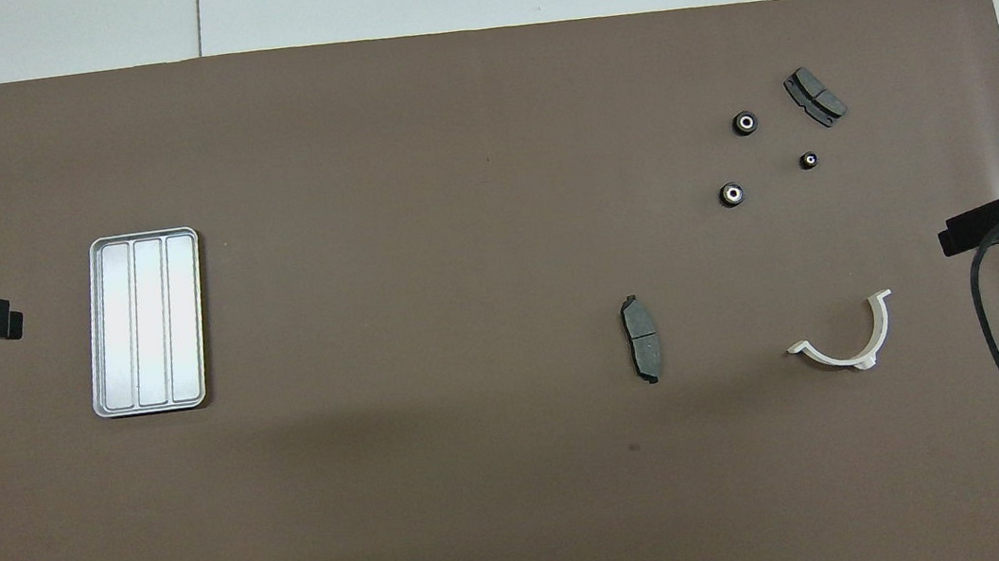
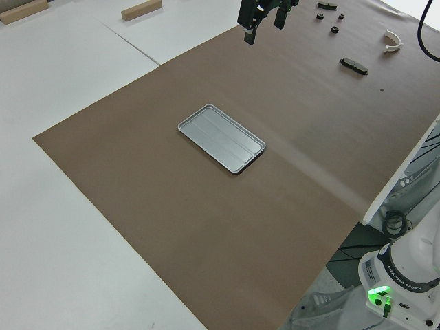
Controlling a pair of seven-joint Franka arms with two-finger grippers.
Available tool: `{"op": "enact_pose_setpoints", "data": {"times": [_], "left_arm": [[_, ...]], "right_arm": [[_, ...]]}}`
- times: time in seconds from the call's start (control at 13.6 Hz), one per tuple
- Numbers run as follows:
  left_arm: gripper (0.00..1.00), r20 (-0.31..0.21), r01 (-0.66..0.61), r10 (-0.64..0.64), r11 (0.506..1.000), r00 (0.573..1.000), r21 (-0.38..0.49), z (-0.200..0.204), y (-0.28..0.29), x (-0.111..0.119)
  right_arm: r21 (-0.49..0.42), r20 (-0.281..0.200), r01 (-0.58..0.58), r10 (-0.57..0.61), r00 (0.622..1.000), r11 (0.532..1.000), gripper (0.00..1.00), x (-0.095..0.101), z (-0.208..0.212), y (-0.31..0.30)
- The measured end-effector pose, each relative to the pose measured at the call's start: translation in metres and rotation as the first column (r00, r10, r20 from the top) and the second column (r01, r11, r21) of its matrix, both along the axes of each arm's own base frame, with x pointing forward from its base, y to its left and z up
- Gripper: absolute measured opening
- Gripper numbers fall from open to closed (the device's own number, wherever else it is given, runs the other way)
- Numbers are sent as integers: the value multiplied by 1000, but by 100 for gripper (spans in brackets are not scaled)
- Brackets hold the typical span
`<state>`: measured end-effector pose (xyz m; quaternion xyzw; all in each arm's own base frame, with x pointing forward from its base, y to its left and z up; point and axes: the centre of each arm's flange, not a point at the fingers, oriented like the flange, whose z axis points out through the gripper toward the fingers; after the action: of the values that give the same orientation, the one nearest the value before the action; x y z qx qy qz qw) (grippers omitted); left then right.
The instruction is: Pick bearing gear from pile to tray
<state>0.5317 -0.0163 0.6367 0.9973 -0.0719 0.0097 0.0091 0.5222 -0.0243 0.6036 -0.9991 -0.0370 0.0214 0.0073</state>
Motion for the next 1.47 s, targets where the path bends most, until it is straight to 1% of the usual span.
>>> {"op": "enact_pose_setpoints", "data": {"times": [0.44,0.59,0.81,1.11,1.25,1.33,1.47], "left_arm": [[100,3,1,-1,1000,1000,0,2,-1,-1],[100,3,1,-1,1000,1000,0,2,-1,-1],[100,4,1,-1,1000,1000,0,2,-1,-1],[100,4,1,-1,1000,1000,0,2,-1,-1],[100,3,1,-1,1000,1000,0,2,-1,-1],[100,2,1,-1,1000,1000,1,1,-1,-1],[100,0,1,-1,1000,1000,1,0,-1,-1]], "right_arm": [[0,-1,-4,4,1000,1000,100,0,0,-1],[1,-19,-4,4,1000,1000,100,-2,-1,-1],[2,-34,-8,8,999,1000,100,-5,-2,1],[2,-36,-10,10,999,1000,100,-7,-4,2],[1,-23,-10,10,1000,1000,100,-4,-13,2],[1,-13,-12,12,1000,1000,100,-1,-23,3],[-1,-12,-17,17,1000,1000,100,3,-46,6]]}}
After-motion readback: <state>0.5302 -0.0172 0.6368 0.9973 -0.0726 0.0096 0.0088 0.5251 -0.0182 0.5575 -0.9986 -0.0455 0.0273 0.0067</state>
